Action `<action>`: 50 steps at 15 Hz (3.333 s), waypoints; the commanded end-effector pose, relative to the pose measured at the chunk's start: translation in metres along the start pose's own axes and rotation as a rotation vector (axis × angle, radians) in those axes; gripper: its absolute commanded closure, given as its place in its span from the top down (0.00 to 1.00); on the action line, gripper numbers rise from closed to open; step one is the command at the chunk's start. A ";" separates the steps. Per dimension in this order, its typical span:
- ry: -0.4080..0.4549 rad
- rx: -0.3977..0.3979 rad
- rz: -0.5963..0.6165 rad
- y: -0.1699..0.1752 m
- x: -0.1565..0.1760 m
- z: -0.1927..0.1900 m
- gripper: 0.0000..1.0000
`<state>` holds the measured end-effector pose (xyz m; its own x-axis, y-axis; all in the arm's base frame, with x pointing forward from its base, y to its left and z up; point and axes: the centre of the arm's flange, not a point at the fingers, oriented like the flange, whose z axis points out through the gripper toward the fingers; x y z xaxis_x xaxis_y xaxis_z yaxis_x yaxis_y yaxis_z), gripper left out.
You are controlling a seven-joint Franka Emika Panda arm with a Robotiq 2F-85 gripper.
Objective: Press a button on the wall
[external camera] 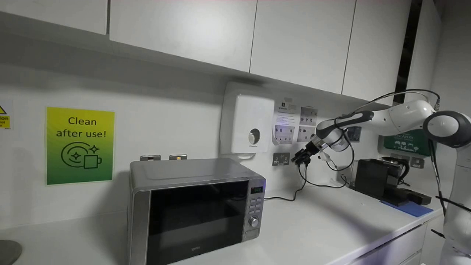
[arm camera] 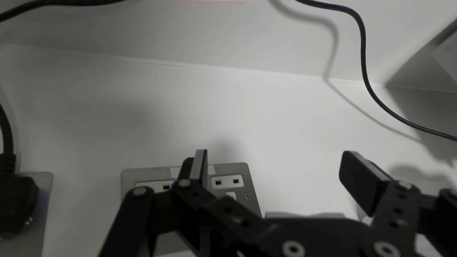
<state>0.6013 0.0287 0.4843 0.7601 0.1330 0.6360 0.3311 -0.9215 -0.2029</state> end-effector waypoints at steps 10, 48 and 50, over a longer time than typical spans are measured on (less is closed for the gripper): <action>0.173 -0.027 -0.182 0.011 -0.001 0.017 0.78; 0.356 -0.106 -0.052 0.027 0.043 0.041 0.00; 0.360 -0.113 -0.053 0.027 0.044 0.041 0.00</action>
<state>0.6603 0.0241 0.4744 0.5347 0.0631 0.8427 0.2963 -0.9479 -0.1170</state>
